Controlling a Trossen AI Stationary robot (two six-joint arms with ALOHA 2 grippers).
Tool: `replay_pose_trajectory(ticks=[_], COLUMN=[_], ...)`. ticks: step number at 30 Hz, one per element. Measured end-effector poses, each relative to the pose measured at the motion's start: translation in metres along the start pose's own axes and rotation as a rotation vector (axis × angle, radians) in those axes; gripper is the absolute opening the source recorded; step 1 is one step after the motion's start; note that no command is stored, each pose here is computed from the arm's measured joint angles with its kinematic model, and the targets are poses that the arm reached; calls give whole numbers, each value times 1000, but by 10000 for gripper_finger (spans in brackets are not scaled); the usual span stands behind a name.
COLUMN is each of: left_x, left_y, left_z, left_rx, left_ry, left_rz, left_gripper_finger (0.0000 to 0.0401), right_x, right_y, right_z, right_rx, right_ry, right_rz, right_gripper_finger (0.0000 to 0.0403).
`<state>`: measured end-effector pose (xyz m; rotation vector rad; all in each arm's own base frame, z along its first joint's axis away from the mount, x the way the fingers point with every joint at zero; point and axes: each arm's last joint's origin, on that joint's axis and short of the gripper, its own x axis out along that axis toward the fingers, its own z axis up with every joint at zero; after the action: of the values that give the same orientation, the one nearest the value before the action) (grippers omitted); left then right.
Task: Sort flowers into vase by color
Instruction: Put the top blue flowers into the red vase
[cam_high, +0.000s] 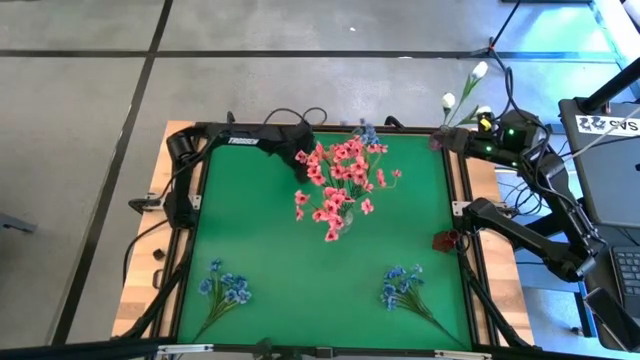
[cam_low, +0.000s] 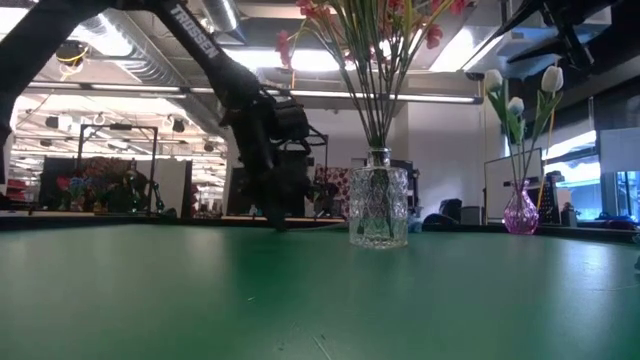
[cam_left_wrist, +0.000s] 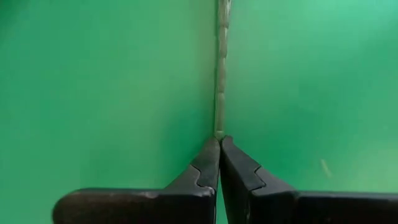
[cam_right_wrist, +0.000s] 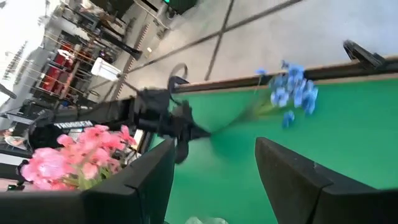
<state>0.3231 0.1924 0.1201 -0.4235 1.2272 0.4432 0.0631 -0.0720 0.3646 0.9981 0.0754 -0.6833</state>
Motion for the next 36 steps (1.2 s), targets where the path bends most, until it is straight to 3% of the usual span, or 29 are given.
replay_pose_trajectory(ticks=[7, 11, 16, 21, 24, 27, 31, 36], left_x=[-38, -61, -69, -72, -78, -87, -99, -104], left_y=[-19, -26, -34, -46, -54, -64, -72, -68], left_z=[-35, -44, -84, -141, -166, -175, -170, -140], left_rx=[-14, -31, -65, -99, -124, -147, -132, -122], left_ry=[229, 203, 242, 301, 279, 168, 16, -257], left_rz=[23, 29, 46, 67, 63, 25, -52, -135], left_gripper_finger=[1, 1, 1, 1, 1, 0, 13, 71], right_x=[0, 5, 12, 19, 23, 23, 22, 21], right_y=[5, 7, 11, 16, 16, 16, 16, 17], right_z=[5, 9, 17, 24, 25, 24, 24, 24], right_rx=[-50, -59, -104, -178, -183, -182, -182, -179], right_ry=[-46, -57, -88, -85, -62, -52, -53, -55], right_rz=[47, 59, 100, 174, 197, 200, 202, 205], right_gripper_finger=[223, 223, 223, 223, 223, 223, 223, 223])
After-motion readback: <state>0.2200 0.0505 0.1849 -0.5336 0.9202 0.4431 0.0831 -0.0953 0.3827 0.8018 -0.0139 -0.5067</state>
